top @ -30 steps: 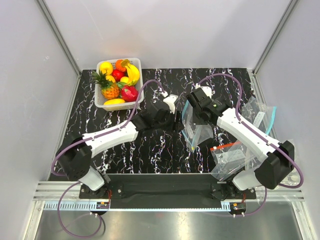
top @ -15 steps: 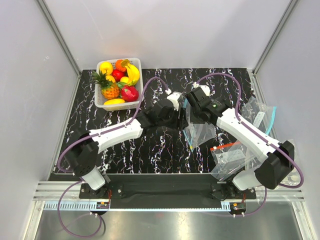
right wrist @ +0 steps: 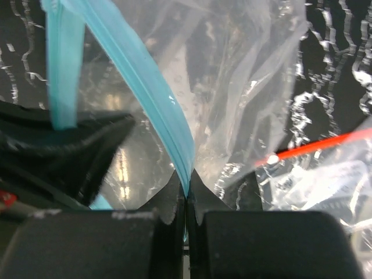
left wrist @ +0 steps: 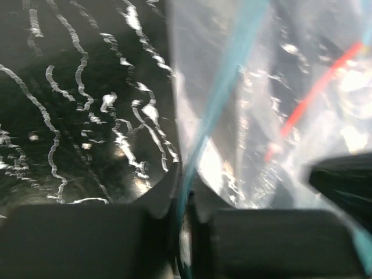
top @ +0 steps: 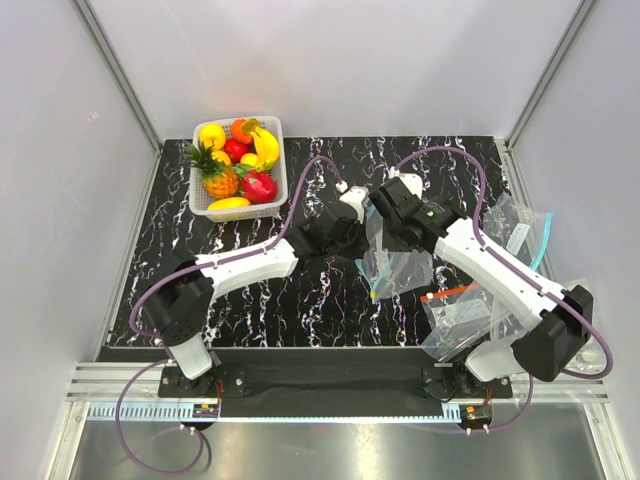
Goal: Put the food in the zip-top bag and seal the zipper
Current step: Open the zipper of the food storage bag at the center of the board.
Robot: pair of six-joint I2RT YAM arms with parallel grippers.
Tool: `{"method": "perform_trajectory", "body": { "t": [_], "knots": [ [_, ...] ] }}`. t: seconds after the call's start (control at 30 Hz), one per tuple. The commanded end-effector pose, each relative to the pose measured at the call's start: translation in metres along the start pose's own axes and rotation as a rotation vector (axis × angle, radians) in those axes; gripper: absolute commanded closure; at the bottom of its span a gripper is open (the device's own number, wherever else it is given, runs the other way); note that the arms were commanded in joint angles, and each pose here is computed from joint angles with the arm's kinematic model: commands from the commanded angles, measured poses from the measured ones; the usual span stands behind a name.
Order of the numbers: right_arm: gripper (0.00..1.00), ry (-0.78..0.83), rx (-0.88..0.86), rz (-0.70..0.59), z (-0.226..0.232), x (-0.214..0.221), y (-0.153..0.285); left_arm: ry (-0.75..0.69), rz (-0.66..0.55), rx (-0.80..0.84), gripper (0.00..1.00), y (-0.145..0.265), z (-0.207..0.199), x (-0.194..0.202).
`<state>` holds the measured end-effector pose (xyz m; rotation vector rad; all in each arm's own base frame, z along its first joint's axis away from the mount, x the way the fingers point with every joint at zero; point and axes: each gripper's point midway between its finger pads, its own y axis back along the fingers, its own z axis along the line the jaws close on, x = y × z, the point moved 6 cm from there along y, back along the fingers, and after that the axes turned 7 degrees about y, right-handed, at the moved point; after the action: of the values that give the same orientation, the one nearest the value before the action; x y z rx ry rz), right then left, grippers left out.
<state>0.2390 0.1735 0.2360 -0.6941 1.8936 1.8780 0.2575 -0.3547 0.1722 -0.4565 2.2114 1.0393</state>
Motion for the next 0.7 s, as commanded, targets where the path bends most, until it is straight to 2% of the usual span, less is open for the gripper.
{"method": "perform_trajectory", "body": {
  "t": [0.0,0.13,0.23,0.47,0.5,0.67],
  "knots": [
    [1.00,-0.009,0.117,-0.028,-0.016,-0.006,0.017,-0.016,-0.122,-0.054,0.97,0.001,-0.006,-0.025],
    [1.00,0.030,0.254,0.000,-0.027,-0.002,0.009,-0.019,-0.120,-0.162,1.00,-0.001,0.005,-0.024],
    [1.00,0.047,0.293,0.001,-0.029,0.000,0.012,-0.013,-0.094,-0.247,1.00,-0.008,0.018,-0.021],
    [1.00,0.051,0.350,-0.015,-0.039,0.005,0.020,0.082,-0.054,-0.201,1.00,-0.021,0.040,-0.012],
    [1.00,0.047,0.354,-0.018,-0.040,0.006,0.021,0.076,-0.060,-0.202,0.96,-0.020,0.041,-0.013],
    [1.00,0.033,0.321,-0.029,-0.038,0.006,0.021,0.052,-0.070,-0.208,0.86,-0.016,0.040,-0.019]
  ]
}}
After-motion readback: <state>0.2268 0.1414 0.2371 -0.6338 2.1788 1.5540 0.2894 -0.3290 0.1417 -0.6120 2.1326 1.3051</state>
